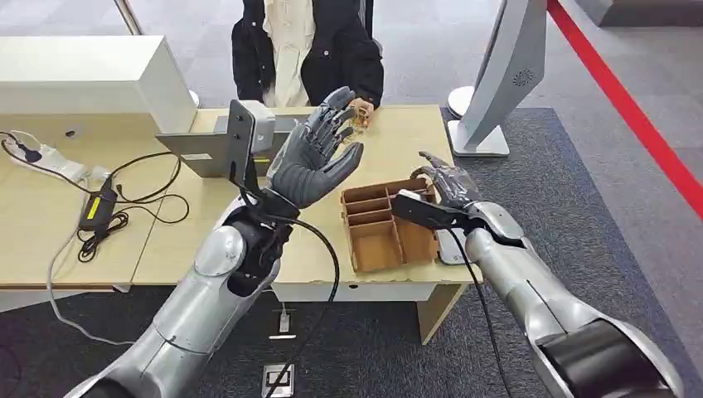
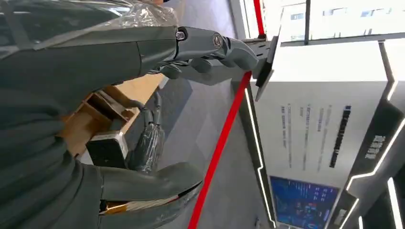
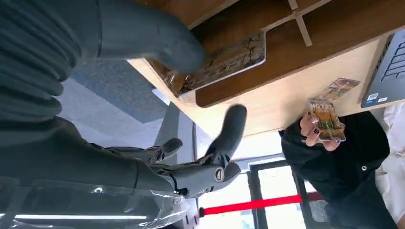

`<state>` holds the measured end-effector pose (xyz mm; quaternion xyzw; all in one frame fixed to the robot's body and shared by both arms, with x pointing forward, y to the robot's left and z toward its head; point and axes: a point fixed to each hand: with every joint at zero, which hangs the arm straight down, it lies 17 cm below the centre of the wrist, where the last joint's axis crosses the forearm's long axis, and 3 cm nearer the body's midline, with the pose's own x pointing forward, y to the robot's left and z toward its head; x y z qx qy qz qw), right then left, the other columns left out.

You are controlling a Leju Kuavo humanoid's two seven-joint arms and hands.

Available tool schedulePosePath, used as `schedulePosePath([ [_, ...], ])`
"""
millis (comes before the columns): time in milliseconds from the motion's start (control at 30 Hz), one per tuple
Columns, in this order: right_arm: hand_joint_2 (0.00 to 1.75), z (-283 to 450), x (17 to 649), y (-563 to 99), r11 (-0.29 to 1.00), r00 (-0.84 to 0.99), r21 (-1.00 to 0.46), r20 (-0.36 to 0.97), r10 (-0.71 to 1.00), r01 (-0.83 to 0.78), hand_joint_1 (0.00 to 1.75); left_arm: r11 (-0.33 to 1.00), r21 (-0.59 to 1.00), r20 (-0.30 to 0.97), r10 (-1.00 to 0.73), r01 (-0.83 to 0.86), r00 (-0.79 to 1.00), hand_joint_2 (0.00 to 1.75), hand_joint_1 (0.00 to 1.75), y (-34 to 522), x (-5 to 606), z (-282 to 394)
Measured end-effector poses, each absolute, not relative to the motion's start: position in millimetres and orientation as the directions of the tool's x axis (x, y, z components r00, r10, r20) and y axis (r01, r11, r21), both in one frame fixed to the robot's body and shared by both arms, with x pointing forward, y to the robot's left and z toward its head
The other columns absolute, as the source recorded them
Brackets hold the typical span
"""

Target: Pass the card to the sensor for recognition and then transmit it.

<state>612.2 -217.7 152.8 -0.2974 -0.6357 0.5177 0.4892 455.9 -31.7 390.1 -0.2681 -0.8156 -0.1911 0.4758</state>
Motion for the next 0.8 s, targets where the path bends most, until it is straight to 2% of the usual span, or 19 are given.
schedulePosePath([
  [800, 1.75, 154.4, 612.8, -217.1, 0.305, -0.342, -0.942, 0.334, 0.878, -0.137, 1.75, 0.796, 0.055, 0.884, 0.242, 0.603, -0.401, 1.75, 0.0, -25.4, 459.1, 387.1],
])
